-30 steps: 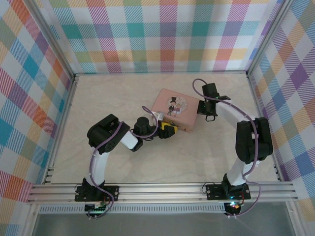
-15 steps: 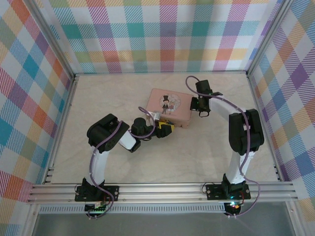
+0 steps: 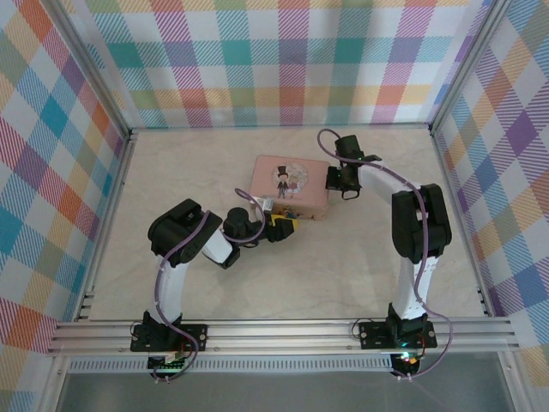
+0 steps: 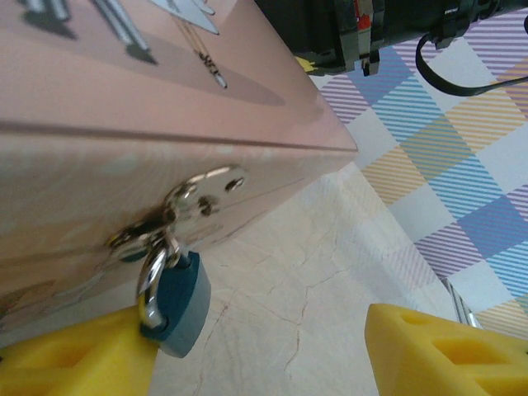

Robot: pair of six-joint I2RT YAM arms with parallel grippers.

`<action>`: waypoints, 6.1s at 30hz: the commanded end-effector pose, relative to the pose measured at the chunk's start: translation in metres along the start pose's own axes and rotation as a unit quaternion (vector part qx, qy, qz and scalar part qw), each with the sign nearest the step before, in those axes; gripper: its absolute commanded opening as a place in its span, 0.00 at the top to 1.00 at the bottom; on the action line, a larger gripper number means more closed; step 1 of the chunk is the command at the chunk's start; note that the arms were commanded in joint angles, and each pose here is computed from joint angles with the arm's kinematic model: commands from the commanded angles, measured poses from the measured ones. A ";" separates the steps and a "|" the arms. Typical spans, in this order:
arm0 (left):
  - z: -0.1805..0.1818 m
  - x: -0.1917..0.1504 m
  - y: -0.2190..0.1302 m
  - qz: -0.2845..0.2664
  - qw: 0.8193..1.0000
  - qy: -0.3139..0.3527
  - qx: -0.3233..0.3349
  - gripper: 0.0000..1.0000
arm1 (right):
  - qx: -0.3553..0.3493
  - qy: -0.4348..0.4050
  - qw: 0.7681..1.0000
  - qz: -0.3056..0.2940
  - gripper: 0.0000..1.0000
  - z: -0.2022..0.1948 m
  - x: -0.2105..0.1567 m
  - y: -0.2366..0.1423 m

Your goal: Unlock a padlock with a key

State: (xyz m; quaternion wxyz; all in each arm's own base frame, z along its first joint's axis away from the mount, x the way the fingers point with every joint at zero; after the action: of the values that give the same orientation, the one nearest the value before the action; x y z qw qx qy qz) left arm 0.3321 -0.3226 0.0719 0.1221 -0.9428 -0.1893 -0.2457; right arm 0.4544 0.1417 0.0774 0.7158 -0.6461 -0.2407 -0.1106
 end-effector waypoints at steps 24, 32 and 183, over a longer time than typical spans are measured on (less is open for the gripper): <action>0.019 0.008 -0.007 -0.006 0.999 -0.036 0.025 0.57 | 0.025 -0.022 0.999 -0.003 1.00 0.023 0.000 0.001; 0.025 0.011 -0.009 0.002 0.998 -0.050 0.035 0.72 | 0.026 -0.022 0.999 -0.005 1.00 0.023 0.000 0.001; 0.068 0.047 -0.061 -0.014 0.981 -0.169 0.099 0.94 | 0.092 -0.064 0.992 -0.060 1.00 0.069 0.056 0.019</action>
State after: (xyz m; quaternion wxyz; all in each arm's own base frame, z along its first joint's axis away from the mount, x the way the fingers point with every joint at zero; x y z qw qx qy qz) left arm 0.3914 -0.2301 0.0579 0.1606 -0.9431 -0.2785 -0.0853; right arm 0.4816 0.2171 0.0792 0.7524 -0.5744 -0.3128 -0.0786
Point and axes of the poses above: each hand's point on the last joint's axis, 136 mm out from that joint toward the fingers, its own y axis out along the fingers, its own z axis along the line the jaws close on, x = y × z, the point moved 1 cm from there along -y, back along the fingers, and after that the axes turned 14 degrees about -y, right-handed, at the moved point
